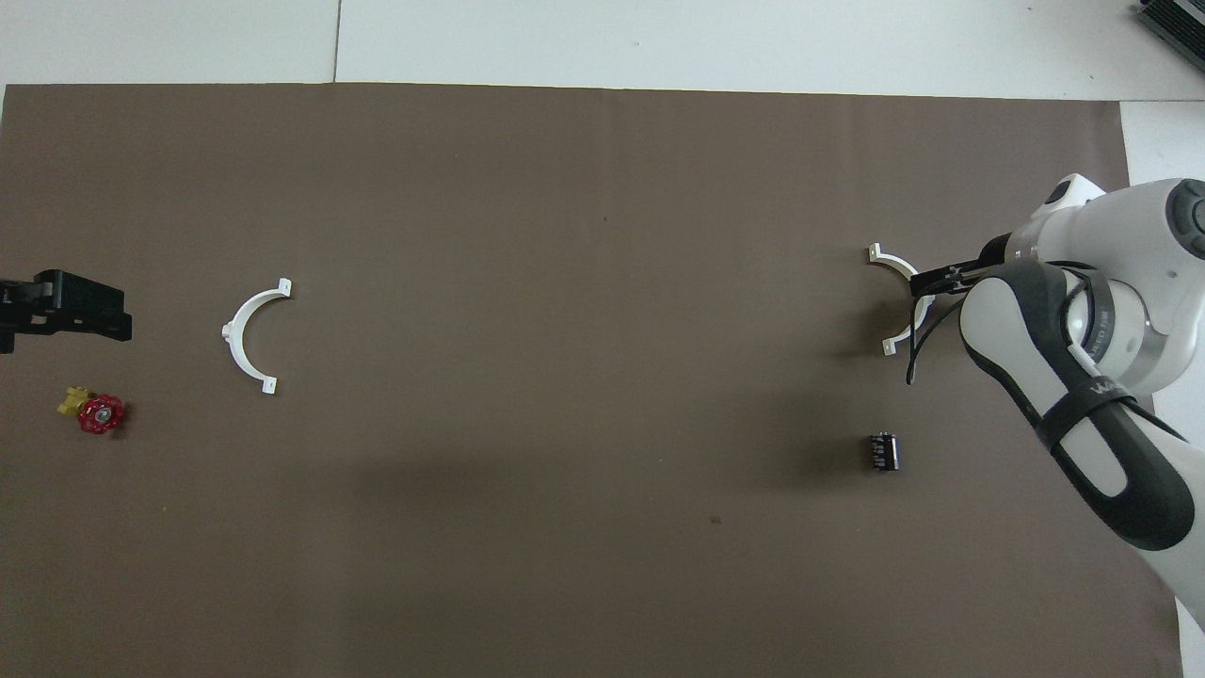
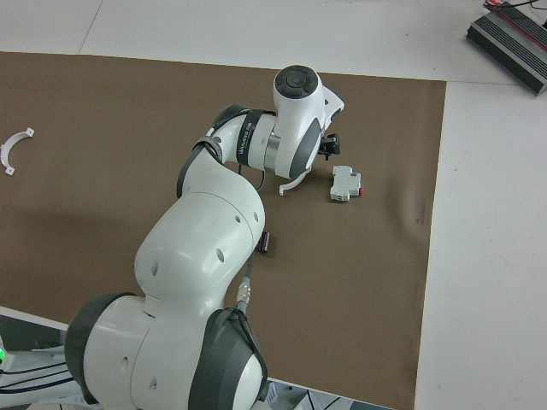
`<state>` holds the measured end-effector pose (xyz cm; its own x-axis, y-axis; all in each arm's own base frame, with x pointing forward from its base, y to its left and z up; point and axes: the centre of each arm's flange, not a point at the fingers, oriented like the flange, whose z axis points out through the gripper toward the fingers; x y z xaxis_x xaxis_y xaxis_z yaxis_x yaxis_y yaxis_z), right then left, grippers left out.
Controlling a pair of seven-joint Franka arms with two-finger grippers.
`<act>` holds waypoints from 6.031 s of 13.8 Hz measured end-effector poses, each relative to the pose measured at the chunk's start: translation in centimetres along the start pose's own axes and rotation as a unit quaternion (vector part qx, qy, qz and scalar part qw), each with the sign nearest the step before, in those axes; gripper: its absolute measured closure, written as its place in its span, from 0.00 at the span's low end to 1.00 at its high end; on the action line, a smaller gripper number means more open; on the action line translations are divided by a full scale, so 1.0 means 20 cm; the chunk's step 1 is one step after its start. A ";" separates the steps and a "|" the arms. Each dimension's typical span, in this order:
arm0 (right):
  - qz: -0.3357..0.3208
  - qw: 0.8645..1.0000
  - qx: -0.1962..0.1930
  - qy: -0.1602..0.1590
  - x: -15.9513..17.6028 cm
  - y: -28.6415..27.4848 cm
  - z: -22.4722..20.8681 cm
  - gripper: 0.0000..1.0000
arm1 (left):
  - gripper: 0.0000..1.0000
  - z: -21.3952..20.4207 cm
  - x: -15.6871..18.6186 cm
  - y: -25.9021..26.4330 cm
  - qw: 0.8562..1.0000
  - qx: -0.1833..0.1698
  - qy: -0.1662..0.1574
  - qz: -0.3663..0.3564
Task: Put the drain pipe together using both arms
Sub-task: 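Close the right gripper on the white clamp half and lift it, then carry the clamp half toward the table center with the right gripper, then release the clamp half while the left gripper grasps the other half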
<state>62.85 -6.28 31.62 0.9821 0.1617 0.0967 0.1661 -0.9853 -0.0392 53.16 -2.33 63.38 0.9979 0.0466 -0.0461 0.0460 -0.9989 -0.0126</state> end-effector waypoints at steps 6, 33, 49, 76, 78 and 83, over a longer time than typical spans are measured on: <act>-0.009 1.000 -0.003 0.017 0.04 -0.05 0.12 0.01 | 0.00 0.00 0.00 0.00 1.000 0.000 0.000 0.000; -0.037 0.999 0.027 -0.019 0.22 -1.40 -0.08 0.79 | 0.00 0.00 0.00 0.00 1.000 0.000 0.001 0.001; -0.043 0.999 -0.012 -0.015 0.04 -2.16 0.19 0.79 | 0.00 0.25 0.04 -0.11 0.998 -0.005 0.059 -0.020; 0.137 0.990 -0.017 0.012 0.21 -1.26 -0.62 0.00 | 0.00 1.60 0.12 -0.21 0.984 -0.019 0.076 -0.161; 0.179 0.984 -0.022 -0.007 0.17 -0.99 -0.72 0.00 | 0.00 1.62 0.11 -0.21 0.984 -0.018 0.075 -0.161; 0.240 0.968 -0.029 -0.069 0.01 -0.52 -0.89 0.00 | 0.11 1.62 0.10 -0.20 0.984 -0.020 0.079 -0.161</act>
<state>59.72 3.10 49.80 0.9481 -0.3136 -0.0523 -0.3136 -0.9495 0.0091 53.55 2.13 30.90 0.9258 0.3616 0.1102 0.3597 -0.9323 0.0375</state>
